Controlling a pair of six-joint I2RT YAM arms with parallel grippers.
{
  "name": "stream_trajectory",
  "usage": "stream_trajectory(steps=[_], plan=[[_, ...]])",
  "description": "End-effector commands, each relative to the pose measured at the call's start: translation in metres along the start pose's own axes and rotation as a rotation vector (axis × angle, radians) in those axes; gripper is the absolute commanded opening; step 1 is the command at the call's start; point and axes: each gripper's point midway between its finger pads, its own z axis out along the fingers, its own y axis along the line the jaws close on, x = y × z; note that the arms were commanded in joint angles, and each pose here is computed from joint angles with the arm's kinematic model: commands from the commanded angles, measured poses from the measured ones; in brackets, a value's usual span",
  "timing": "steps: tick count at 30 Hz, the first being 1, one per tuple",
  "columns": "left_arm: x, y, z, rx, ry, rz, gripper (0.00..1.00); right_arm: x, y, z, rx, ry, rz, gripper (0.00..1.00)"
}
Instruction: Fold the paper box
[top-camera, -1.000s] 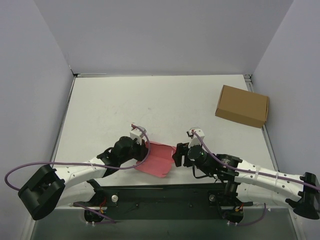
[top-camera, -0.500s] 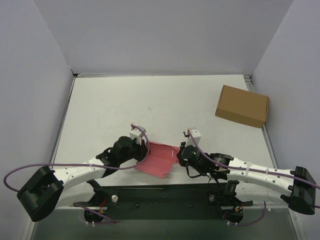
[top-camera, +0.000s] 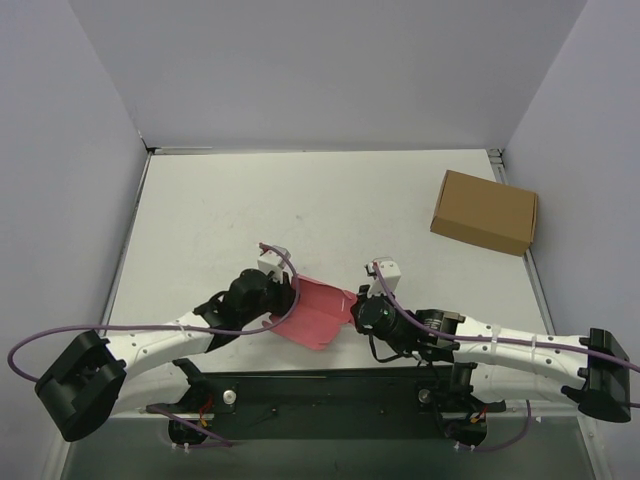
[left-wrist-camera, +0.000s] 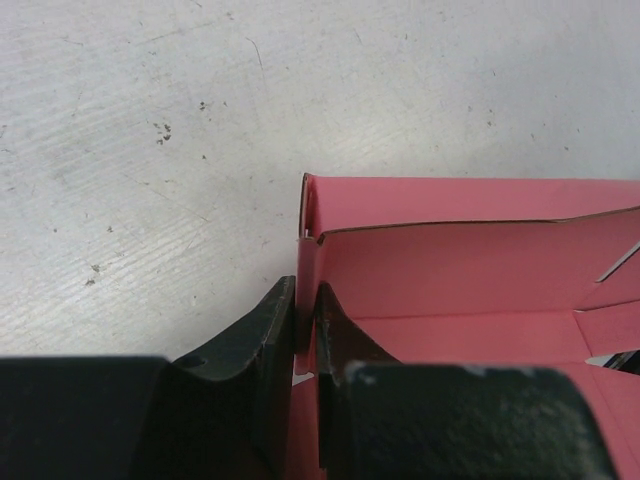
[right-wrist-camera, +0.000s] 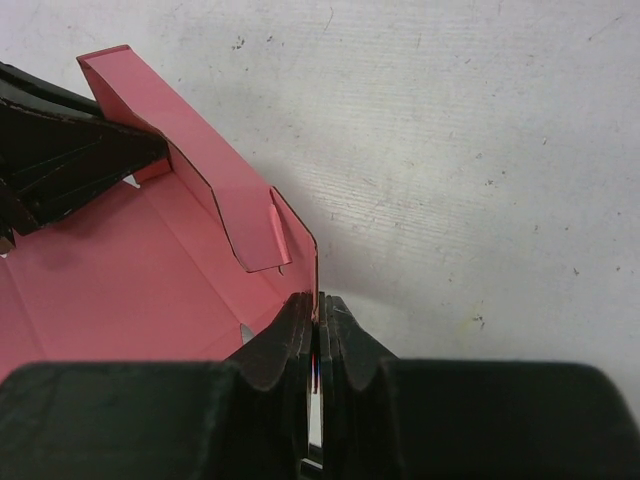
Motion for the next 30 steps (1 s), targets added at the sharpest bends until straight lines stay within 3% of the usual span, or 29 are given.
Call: stream_trajectory(steps=[1, 14, 18, 22, 30], plan=[[-0.009, 0.039, 0.000, -0.221, -0.024, -0.019, 0.00, -0.001, -0.019, -0.004, 0.103, -0.010, -0.062, 0.00], [0.000, 0.054, 0.000, -0.306, -0.038, -0.090, 0.00, 0.000, -0.011, -0.005, 0.103, -0.023, -0.087, 0.00], [-0.010, 0.028, 0.005, -0.130, -0.097, -0.061, 0.00, 0.006, -0.017, -0.002, 0.125, -0.017, -0.090, 0.00], [0.000, 0.004, 0.004, 0.045, -0.084, 0.033, 0.00, 0.014, -0.026, 0.002, 0.161, -0.012, -0.108, 0.00], [0.033, 0.012, 0.018, 0.045, 0.032, 0.097, 0.00, 0.035, -0.033, 0.014, 0.194, 0.004, -0.171, 0.00]])
